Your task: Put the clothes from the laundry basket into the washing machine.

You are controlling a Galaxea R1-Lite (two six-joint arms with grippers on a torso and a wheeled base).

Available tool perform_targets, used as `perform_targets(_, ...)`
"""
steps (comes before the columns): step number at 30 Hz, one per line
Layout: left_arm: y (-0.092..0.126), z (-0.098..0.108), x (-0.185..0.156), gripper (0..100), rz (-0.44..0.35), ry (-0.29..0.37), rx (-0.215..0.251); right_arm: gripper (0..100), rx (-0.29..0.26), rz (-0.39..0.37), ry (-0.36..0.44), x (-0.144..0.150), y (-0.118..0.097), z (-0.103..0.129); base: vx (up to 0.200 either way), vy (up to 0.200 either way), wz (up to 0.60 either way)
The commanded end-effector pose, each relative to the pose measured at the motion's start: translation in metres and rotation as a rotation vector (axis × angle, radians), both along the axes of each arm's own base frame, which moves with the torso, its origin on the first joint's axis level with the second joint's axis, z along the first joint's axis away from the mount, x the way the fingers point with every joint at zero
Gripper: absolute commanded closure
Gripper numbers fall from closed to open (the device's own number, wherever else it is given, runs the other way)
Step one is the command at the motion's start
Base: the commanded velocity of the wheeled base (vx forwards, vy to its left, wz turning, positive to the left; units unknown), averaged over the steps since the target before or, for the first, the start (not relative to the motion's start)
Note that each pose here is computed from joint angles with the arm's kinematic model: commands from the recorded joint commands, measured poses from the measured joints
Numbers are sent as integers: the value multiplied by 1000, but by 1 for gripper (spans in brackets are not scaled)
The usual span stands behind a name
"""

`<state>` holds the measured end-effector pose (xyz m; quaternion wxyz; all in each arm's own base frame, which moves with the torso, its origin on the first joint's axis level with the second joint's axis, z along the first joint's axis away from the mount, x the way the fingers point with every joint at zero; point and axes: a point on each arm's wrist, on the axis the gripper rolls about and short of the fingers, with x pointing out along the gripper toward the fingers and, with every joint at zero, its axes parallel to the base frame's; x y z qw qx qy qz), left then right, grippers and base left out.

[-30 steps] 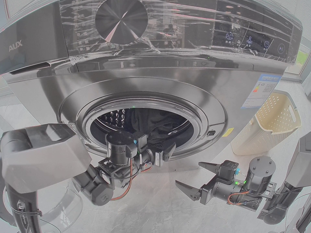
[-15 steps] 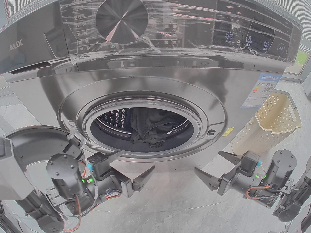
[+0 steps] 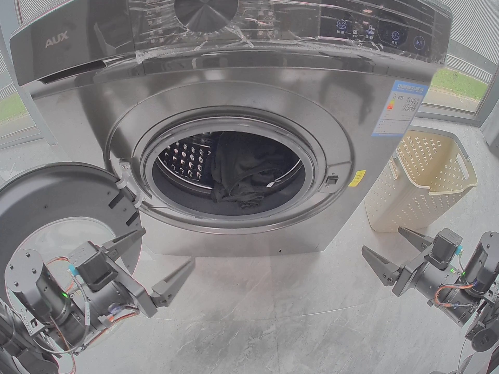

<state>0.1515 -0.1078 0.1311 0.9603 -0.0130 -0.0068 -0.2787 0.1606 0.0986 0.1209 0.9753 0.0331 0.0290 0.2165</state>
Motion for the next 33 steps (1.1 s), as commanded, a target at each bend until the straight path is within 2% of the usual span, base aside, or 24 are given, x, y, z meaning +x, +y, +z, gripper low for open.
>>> perform_targets(1,23,14,-16,0,46,-68,-41,0,14,-47,-37,-12,-13,8,-200,0,0)
perform_targets(4,36,19,-23,0,83,-76,-43,0,20,-104,-46,-17,-19,12,-200,0,0)
perform_targets(8,45,25,-37,0,63,-80,-51,0,26,-133,-58,-25,-24,18,-200,0,0)
perform_targets(16,65,23,-64,0,112,-45,-29,0,-42,-143,65,-58,-44,12,-200,0,0)
perform_targets(18,72,20,-77,0,121,-34,-24,0,-61,-206,97,-73,-57,9,-200,0,0)
perform_targets(24,88,8,-109,0,129,-6,0,0,-45,-315,54,-112,-85,5,-100,0,0)
perform_targets(28,96,1,-119,0,206,-6,-1,0,-58,-395,45,-134,-97,-6,-200,0,0)
perform_targets(30,98,-2,-125,0,216,-14,-9,0,-57,-403,24,-143,-99,-10,0,0,0)
perform_targets(33,99,-4,-126,0,223,8,2,0,-57,-387,9,-152,-101,-12,0,0,0)
